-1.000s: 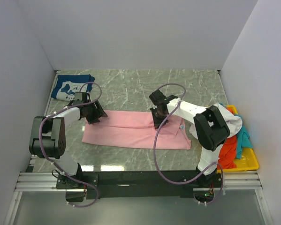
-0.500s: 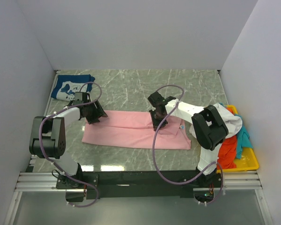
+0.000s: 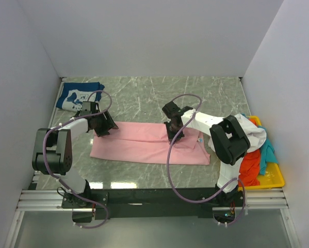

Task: Fold and stack the t-shirts
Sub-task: Fold the tshirt

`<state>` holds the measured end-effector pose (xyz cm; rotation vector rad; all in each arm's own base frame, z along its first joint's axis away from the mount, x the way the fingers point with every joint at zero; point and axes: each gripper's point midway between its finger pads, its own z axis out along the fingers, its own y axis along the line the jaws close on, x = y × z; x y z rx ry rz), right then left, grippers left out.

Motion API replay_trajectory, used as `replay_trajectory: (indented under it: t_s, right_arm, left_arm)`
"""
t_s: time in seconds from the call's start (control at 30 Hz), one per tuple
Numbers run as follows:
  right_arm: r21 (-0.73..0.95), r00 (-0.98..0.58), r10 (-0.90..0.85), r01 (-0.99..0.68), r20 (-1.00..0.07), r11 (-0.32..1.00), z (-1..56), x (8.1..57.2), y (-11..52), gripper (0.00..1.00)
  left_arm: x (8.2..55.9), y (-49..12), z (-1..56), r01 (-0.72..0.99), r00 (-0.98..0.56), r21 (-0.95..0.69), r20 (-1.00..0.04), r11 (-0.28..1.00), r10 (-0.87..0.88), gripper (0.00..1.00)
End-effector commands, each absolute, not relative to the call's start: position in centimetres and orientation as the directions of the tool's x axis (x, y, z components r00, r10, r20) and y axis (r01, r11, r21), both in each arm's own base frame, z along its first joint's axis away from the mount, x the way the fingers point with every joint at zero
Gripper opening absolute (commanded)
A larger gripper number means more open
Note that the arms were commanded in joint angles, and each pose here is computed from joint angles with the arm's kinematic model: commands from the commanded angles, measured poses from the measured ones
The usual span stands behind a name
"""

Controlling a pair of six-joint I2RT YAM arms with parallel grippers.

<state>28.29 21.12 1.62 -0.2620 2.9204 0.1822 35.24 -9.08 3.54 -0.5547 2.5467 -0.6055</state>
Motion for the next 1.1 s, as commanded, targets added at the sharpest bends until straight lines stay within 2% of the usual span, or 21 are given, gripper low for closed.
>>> replay_trajectory:
  t_s: [0.0,0.23,0.47,1.07]
  right_arm:
    - [0.084,-0.955,-0.163,-0.189,-0.249,0.978,2.7,29.1,21.3,0.01]
    - [0.103,-0.945,-0.151,-0.188,-0.290,0.977,6.0,29.2,21.4,0.00]
    - [0.146,-0.952,-0.154,-0.198,-0.265,0.969,7.3,27.8,21.5,0.00]
    - [0.245,-0.977,-0.189,-0.207,-0.097,0.947,7.1,22.8,23.1,0.00]
  left_arm:
    - [35.2,-9.0,4.0,-0.253,-0.806,-0.503,-0.363,0.827,-0.467,0.67]
    - [35.2,-9.0,4.0,-0.251,-0.808,-0.501,-0.363,0.828,-0.464,0.67]
    - [35.1,-9.1,3.6,-0.254,-0.810,-0.503,-0.355,0.826,-0.466,0.67]
    - [34.7,-9.1,3.3,-0.252,-0.817,-0.498,-0.349,0.830,-0.458,0.67]
